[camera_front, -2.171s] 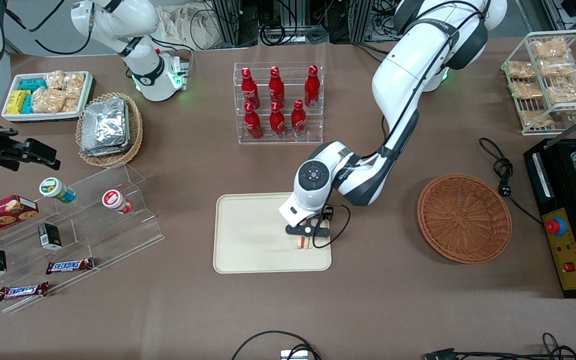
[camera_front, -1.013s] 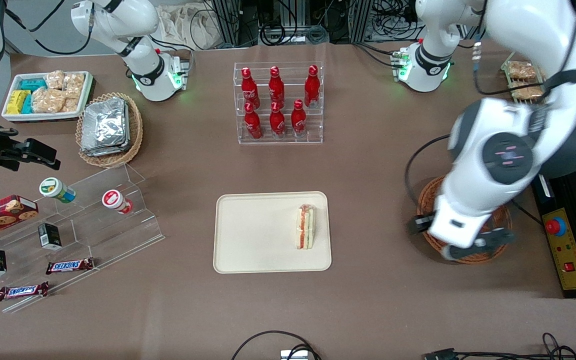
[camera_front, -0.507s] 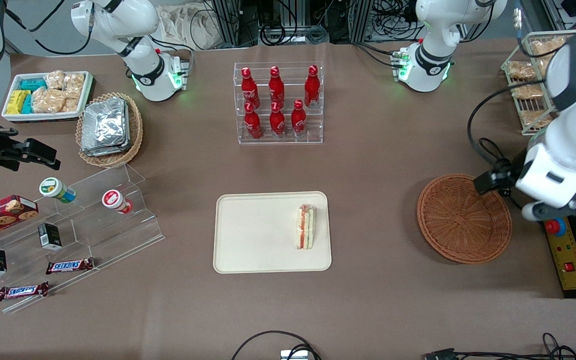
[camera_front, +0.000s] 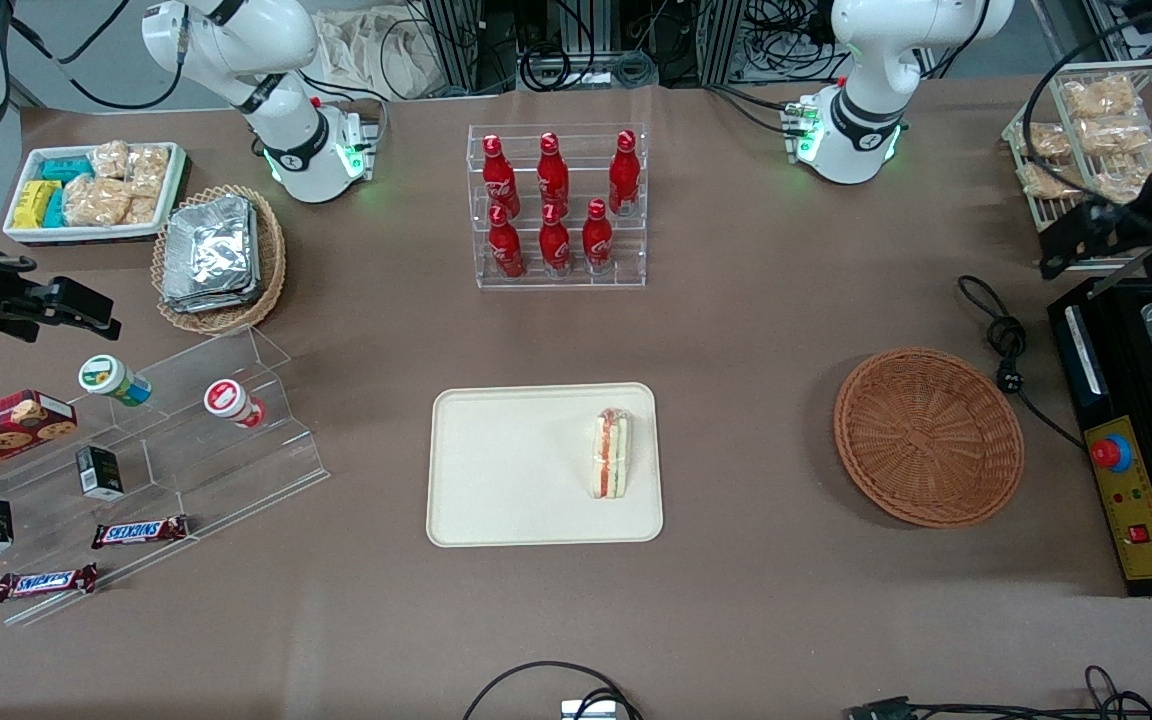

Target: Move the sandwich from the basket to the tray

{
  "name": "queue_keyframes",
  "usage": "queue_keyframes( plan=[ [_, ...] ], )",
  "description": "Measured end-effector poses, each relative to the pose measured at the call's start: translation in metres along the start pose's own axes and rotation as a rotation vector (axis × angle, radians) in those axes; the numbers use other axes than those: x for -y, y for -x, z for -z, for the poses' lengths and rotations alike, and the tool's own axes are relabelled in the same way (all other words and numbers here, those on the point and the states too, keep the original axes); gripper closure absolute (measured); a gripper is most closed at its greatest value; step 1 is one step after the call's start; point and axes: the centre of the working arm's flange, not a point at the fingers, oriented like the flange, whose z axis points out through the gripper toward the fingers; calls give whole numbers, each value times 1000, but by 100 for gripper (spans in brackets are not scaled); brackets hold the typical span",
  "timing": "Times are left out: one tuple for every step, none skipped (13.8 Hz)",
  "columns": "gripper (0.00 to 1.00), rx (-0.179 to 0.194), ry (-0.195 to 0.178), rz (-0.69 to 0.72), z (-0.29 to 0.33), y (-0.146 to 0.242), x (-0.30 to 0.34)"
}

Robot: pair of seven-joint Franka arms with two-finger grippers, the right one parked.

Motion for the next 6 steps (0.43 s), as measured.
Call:
queue_keyframes(
  plan=[
    [0, -6, -1, -7, 5, 8, 0],
    [0, -8, -2, -11, 7, 15, 0],
    [0, -6, -3, -14, 8, 21, 0],
    [0, 0, -4, -16, 6, 26, -1],
    [0, 9, -1, -18, 3, 31, -2],
    [0, 18, 5, -19, -1, 34, -3]
  ],
)
